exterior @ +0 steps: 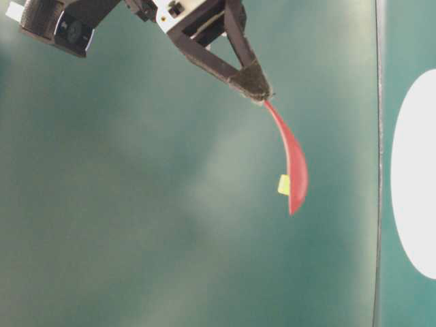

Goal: Scoop the yellow hexagonal prism block from the bowl with a spoon using the right arm.
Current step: 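Hold the spoon with the block raised above the bowl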

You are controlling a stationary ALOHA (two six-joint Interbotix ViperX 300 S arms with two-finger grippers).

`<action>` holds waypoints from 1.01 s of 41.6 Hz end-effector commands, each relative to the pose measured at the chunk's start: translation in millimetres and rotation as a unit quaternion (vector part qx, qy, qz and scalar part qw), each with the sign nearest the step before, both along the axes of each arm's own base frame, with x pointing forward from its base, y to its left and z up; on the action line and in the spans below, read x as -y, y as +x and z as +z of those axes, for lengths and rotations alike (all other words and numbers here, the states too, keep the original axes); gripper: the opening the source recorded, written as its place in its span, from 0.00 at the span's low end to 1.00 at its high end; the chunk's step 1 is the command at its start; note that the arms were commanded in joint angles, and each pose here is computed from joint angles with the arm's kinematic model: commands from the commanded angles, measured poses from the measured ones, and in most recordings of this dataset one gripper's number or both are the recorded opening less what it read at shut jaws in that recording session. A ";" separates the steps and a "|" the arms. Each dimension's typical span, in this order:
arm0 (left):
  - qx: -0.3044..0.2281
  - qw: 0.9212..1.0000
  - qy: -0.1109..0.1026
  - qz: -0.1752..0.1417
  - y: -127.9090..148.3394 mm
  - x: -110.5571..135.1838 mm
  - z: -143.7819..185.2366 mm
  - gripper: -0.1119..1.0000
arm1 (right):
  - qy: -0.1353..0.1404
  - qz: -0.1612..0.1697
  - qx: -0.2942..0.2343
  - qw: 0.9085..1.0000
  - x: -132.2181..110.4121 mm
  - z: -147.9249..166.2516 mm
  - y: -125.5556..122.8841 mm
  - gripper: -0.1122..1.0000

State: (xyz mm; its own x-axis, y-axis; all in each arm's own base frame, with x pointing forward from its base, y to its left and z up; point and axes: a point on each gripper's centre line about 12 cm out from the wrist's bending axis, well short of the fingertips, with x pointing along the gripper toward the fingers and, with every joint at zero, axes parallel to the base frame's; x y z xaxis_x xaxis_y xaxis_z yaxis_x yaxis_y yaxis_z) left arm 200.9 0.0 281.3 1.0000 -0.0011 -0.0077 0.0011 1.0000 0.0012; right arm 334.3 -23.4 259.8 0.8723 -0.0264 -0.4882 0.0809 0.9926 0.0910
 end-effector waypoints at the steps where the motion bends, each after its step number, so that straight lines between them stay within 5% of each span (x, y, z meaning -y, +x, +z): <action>1: 0.012 1.000 0.007 0.000 2.9 0.1 9.9 0.10 | -0.005 -0.002 0.034 0.999 1.2 21.8 1.7 0.32; 42: 0.006 1.000 0.009 0.000 2.6 0.1 7.1 0.10 | -0.007 -0.009 0.049 0.999 2.7 24.6 2.9 0.32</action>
